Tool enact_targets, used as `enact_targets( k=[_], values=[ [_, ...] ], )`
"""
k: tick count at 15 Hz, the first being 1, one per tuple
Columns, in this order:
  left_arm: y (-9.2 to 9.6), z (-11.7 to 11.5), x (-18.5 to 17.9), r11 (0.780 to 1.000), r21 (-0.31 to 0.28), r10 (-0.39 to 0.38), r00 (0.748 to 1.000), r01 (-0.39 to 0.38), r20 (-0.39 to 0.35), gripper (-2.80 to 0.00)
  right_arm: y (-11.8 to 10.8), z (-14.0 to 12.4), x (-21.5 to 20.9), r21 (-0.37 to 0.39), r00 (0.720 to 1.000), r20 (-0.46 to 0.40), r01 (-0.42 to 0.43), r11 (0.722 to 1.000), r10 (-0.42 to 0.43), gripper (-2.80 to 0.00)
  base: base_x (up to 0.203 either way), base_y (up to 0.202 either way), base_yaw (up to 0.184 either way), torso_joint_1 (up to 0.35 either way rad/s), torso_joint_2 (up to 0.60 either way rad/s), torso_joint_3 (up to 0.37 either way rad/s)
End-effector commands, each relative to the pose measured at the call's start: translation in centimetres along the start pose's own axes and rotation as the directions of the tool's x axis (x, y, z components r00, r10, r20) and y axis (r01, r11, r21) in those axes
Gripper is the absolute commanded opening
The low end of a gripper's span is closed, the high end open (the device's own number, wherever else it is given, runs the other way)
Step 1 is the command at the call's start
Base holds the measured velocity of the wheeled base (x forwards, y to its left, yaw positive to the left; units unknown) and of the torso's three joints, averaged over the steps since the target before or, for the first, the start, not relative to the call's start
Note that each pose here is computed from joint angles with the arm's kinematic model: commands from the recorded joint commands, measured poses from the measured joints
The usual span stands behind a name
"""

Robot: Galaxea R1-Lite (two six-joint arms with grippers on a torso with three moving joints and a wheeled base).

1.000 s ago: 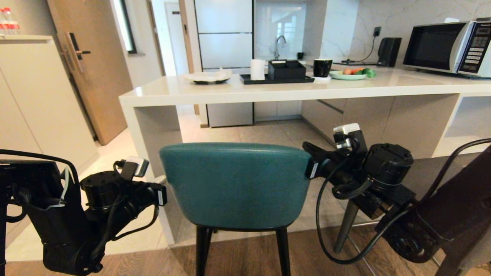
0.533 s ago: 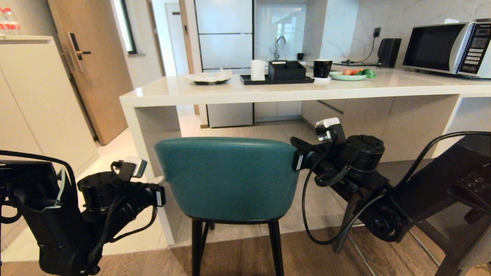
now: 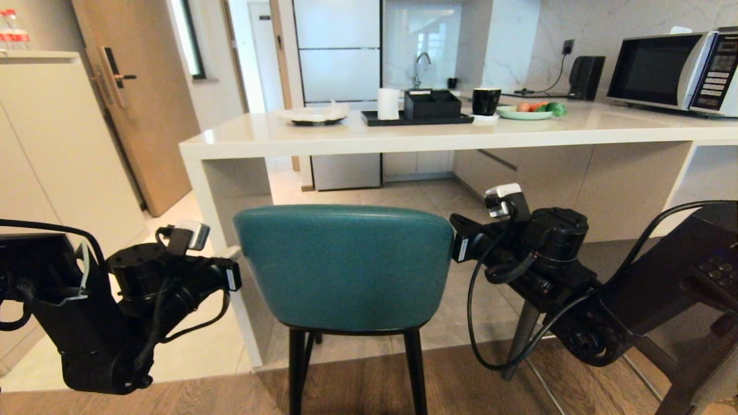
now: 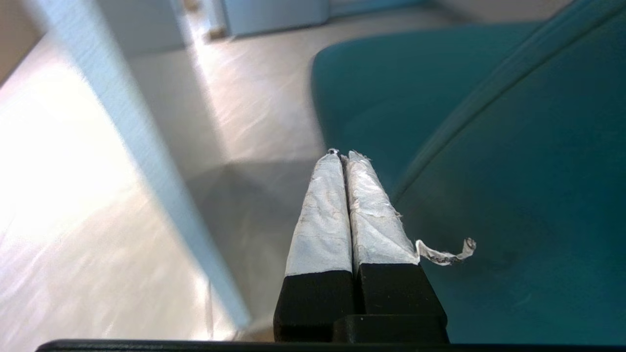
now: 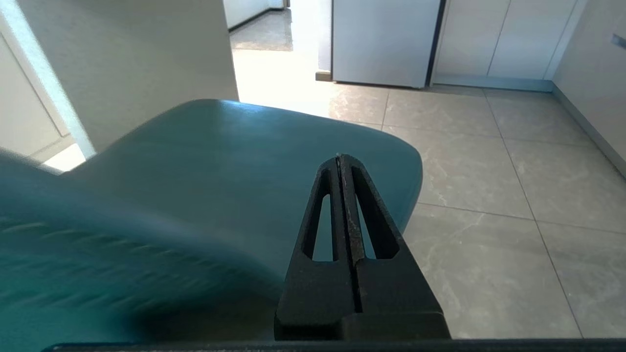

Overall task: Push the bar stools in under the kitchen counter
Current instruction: Push the blue chair back under the dining table

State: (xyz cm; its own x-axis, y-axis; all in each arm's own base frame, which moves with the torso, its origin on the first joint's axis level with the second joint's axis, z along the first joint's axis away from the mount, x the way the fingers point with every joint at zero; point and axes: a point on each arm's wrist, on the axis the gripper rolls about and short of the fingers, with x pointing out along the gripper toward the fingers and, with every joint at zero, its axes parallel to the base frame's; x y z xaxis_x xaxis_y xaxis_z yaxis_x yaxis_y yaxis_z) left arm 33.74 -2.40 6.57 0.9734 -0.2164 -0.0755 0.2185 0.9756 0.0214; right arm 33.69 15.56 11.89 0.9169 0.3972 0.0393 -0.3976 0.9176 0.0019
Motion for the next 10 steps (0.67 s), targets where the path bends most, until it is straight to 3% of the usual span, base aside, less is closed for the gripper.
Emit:
enact_targets(
  k=[1,5,10],
  values=[
    [0.3,0.4,0.7,1.0,0.005,-0.003,0.999,0.002,0.033,-2.8,1.0,1.7,-1.2,0.003,0.999,0.039,-0.029,1.0,0.029,-2.8,0.0,0.0,0.0,0.0,0.0,0.0],
    [-1.3,0.9,1.2,0.999,0.013,-0.05,0.997,0.049,0.058,-2.8,3.0,2.8,-4.1,0.005,0.995,0.031,-0.095,0.995,0.095,-2.8,0.0,0.0,0.0,0.0,0.0,0.0],
    [-4.7,1.3,0.7,0.991,0.014,-0.135,0.989,0.134,0.057,-2.8,3.6,1.5,-1.5,0.005,0.995,0.028,-0.099,0.995,0.099,-2.8,0.0,0.0,0.0,0.0,0.0,0.0]
  ],
)
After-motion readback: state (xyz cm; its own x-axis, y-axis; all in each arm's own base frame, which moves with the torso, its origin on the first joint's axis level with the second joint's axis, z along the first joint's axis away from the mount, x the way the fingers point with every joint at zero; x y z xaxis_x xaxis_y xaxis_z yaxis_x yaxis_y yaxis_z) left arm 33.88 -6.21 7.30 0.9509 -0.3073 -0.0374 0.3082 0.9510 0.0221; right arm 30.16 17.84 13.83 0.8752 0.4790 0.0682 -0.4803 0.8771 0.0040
